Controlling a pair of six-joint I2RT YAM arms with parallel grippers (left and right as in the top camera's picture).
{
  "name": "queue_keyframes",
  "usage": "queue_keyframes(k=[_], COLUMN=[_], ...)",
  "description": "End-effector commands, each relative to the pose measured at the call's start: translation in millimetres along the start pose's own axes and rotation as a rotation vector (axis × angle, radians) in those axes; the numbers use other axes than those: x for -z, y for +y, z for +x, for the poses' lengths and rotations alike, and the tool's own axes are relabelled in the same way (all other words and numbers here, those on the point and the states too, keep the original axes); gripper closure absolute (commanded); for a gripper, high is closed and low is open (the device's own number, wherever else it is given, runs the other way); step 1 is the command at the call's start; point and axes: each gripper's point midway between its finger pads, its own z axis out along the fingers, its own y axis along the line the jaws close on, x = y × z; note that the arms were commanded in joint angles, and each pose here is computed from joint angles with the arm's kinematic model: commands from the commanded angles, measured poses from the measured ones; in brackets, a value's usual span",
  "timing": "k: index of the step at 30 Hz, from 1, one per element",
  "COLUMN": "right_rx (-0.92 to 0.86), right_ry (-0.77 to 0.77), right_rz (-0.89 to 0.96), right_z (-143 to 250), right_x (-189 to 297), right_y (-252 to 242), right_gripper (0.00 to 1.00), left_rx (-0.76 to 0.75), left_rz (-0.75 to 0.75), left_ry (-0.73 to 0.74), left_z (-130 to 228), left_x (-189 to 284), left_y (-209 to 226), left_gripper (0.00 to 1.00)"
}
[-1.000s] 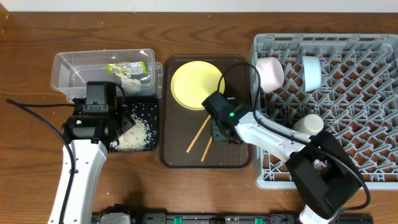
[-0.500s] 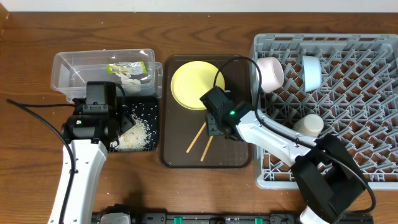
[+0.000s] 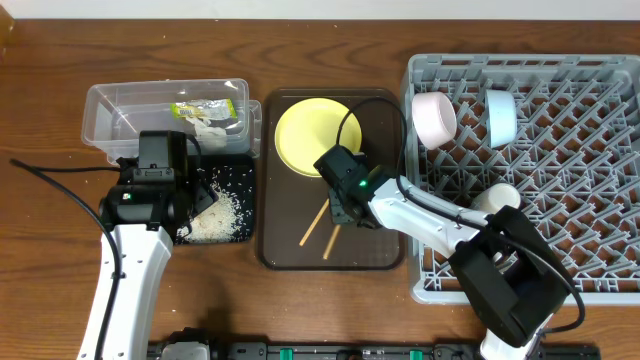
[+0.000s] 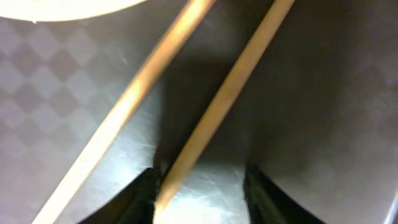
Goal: Sort waste into correct bins and load items into the dishwasher rack
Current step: 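Carry the chopstick to the rack and stand it upright with right gripper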
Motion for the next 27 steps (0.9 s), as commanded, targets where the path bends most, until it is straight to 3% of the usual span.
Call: queue_keyframes(k=[1,9,17,27], right_rx=[-0.013,-0.071,-0.079,0.014], right_ry=[0.014,0.064,0.015,-0.223], right_rz=[0.064,0.070,0.011,-0.141], right_z=[3.6,4.1,-15.6,-61.8], right_x=[-3.9,5.9,27.2,140.6], right_y=[-14.6,-36.4,-41.7,-64.4], right_gripper=[0.66,0.99,0.99,0.99], left_rx=[0.012,0.012,0.012,0.012], left_rz=[-0.025,-0.025,-0.025,-0.025], left_ry=[-0.001,-0.002,-0.002,-0.002], left_z=[0.5,0.4,0.4,0.4], left_x=[-2.7,-2.7,-2.7,-2.7], left_y=[5.8,5.7,5.7,5.7], left_gripper=[0.24,0.24,0.24,0.24])
